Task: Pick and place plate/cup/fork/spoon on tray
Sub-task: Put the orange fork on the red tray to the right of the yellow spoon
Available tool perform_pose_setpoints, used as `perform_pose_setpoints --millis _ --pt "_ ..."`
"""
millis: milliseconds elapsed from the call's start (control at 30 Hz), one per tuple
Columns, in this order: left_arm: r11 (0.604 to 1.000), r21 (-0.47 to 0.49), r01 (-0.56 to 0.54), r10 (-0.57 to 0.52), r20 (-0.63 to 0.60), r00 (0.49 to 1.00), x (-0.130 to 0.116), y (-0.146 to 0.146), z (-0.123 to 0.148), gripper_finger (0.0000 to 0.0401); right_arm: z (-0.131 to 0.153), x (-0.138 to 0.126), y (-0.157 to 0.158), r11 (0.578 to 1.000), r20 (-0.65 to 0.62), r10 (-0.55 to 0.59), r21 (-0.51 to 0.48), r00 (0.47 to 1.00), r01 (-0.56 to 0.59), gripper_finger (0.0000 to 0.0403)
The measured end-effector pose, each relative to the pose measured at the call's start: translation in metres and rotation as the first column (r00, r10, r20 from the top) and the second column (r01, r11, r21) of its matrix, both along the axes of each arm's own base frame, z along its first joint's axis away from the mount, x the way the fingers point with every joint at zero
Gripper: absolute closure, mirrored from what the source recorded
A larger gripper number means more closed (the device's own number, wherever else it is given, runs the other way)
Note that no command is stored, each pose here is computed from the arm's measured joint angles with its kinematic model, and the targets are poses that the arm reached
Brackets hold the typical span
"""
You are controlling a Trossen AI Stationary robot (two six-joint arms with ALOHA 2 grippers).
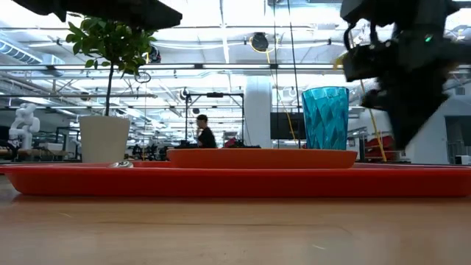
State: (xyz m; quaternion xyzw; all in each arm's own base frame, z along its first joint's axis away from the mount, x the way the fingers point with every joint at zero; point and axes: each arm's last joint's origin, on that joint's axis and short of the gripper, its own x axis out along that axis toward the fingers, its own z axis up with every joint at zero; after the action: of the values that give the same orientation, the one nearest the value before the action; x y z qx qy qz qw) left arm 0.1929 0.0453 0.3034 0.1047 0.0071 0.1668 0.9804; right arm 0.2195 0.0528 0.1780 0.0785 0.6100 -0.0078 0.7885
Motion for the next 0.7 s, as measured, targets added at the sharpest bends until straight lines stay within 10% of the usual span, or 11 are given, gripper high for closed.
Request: perform_pose_setpoints --millis 133,300,533,700 --pt "1.000 -0.006 0.001 -0.001 -0.002 1.000 0.000 0.000 0.004 0.0242 0.011 -0.016 0.004 0.946 -0.146 -0.243 0.184 0.959 0.268 0.0403" --pt "1.000 0.019 -0.006 0.006 0.010 1.000 0.000 0.000 0.006 0.0242 0.018 -0.034 0.016 0.659 -0.462 -0.586 0.207 0.665 0.724 0.0403" --pt "0.996 0.083 -0.014 0.013 0.018 1.000 0.000 0.000 0.008 0.0242 0.014 -0.053 0.052 0.441 -0.551 -0.727 0.083 0.410 0.893 0.0403" --pt "0.991 0.137 -0.013 0.015 -0.020 1.000 0.000 0.000 0.007 0.0242 0.012 -0.066 0.081 0.335 -0.541 -0.777 0.077 0.321 0.939 0.0403"
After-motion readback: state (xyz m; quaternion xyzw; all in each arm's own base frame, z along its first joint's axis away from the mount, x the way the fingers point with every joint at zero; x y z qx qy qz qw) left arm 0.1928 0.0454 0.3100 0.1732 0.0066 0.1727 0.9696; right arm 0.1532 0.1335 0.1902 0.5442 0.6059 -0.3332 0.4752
